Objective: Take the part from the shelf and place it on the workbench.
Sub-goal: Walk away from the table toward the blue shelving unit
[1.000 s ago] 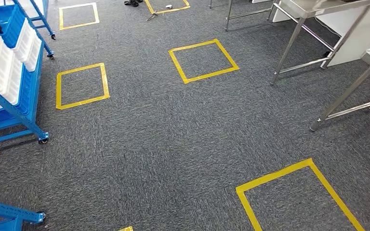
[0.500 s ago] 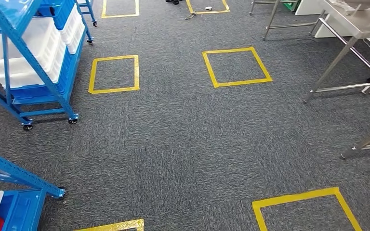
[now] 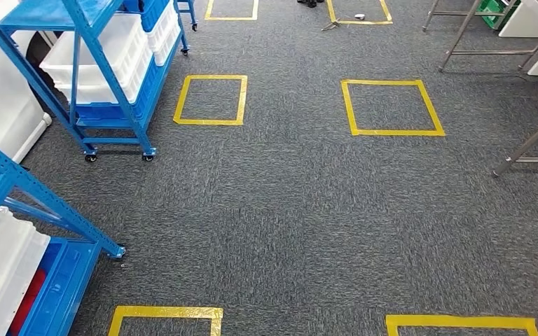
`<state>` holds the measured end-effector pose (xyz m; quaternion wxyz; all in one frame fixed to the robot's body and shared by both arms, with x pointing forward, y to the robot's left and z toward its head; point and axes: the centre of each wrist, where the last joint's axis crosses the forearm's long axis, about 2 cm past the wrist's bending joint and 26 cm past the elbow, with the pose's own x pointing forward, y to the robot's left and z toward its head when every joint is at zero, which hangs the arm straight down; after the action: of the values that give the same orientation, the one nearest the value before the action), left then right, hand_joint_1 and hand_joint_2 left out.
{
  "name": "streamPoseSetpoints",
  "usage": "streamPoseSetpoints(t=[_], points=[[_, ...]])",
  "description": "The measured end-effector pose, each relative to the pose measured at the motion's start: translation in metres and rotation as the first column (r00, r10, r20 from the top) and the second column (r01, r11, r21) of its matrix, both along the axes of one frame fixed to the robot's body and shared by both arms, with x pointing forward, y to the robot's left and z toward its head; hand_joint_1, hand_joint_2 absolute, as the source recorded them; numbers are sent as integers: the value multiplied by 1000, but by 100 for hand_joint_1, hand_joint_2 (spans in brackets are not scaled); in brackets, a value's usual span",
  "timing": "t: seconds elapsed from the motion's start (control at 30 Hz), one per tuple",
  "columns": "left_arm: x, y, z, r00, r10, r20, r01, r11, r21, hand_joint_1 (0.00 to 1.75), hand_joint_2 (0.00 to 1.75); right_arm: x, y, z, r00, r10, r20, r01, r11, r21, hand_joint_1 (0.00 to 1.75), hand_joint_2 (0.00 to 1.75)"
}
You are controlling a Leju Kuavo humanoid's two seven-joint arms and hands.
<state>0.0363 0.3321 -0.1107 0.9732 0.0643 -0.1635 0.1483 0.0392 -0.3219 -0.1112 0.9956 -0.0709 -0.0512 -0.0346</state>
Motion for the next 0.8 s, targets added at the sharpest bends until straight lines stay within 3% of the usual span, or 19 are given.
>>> streamPoseSetpoints(t=[0.47, 0.8], points=[[0, 3, 0, 1000, 17, -7, -17, 1000, 6, 0, 0, 5, -1, 1, 998, 29, 56, -29, 1000, 10, 0, 0], [0, 19, 2, 1000, -12, -3, 12, 999, 34, 0, 0, 3, 14, 0, 1000, 22, 7, -22, 999, 37, 0, 0]])
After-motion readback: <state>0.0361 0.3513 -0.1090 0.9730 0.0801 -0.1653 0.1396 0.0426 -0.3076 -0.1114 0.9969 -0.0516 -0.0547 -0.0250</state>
